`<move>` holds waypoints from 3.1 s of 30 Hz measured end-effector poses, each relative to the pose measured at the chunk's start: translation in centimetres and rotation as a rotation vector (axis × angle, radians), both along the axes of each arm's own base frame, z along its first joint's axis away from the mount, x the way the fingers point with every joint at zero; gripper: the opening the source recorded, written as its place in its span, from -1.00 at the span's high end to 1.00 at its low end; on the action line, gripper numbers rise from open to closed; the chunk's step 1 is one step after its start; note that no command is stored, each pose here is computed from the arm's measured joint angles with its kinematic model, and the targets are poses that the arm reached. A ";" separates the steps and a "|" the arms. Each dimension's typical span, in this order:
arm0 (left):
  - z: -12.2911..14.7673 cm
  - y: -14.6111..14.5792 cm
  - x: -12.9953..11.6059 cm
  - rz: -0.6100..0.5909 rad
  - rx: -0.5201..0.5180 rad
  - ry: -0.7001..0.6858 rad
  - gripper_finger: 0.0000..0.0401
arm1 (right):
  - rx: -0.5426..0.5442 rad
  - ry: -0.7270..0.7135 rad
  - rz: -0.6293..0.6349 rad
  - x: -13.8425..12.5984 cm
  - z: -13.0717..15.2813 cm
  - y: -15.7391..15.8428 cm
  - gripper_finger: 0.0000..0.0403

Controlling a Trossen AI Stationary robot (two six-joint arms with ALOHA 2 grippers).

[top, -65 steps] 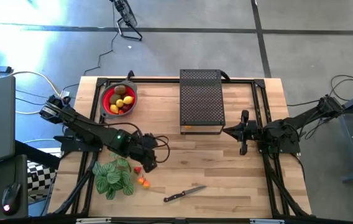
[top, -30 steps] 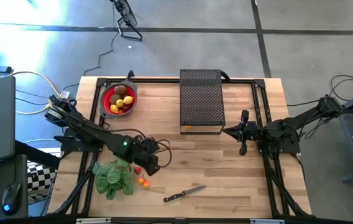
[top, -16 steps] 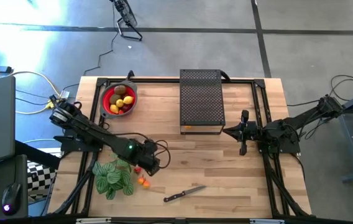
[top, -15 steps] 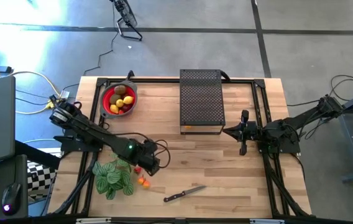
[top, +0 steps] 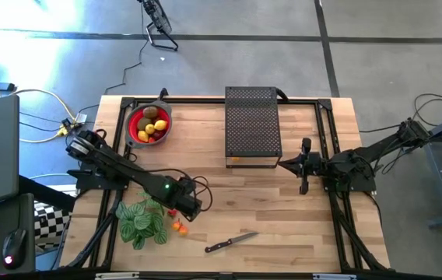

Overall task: Pick & Place Fruit
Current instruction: Put the orange pear into the strainer bowl

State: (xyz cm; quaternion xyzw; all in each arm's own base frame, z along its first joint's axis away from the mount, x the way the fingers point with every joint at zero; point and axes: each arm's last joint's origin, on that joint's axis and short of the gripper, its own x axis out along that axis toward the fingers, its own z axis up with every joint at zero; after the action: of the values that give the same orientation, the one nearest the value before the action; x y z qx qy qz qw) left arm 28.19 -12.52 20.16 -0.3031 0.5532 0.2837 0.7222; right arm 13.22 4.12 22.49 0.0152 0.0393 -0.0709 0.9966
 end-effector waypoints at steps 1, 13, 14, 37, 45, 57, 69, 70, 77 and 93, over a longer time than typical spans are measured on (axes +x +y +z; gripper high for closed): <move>-0.1 -0.1 0.2 0.001 0.001 -0.004 -0.36 | 0.000 0.000 0.000 0.0 0.0 0.0 0.99; -2.4 -0.4 0.9 -0.024 0.035 0.048 -0.36 | -0.003 0.005 -0.005 0.1 -0.1 0.0 0.99; -2.5 -0.5 1.1 -0.024 0.032 0.036 -0.36 | -0.004 0.007 -0.007 0.1 -0.1 0.0 0.99; -3.5 -0.6 1.4 -0.018 0.040 0.053 -0.36 | -0.006 0.011 -0.009 0.2 -0.2 0.0 0.99; -3.5 -0.6 1.4 -0.021 0.027 0.056 -0.36 | -0.006 0.012 -0.010 0.2 -0.2 0.0 0.99; -3.5 -0.7 1.4 -0.075 0.027 0.065 -0.36 | -0.006 0.012 -0.009 0.2 -0.2 0.0 0.98; -3.5 -0.7 1.4 -0.085 0.004 0.074 -0.36 | -0.006 0.012 -0.009 0.2 -0.2 0.0 0.98; -3.5 -0.7 1.4 -0.090 0.005 0.075 -0.36 | -0.006 0.012 -0.009 0.2 -0.2 0.0 0.98; -3.5 -0.7 1.4 -0.109 0.008 0.075 -0.36 | -0.006 0.012 -0.009 0.2 -0.2 0.0 0.98; -3.5 -0.7 1.4 -0.228 0.055 0.077 -0.36 | 0.001 0.011 -0.010 0.2 -0.2 0.0 0.98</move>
State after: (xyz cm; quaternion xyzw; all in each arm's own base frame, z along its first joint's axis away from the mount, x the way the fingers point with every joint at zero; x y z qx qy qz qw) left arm 29.61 -13.20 16.68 -0.2072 0.6036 0.2260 0.7360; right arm 13.39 4.15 22.33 0.0156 0.0446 -0.0759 0.9960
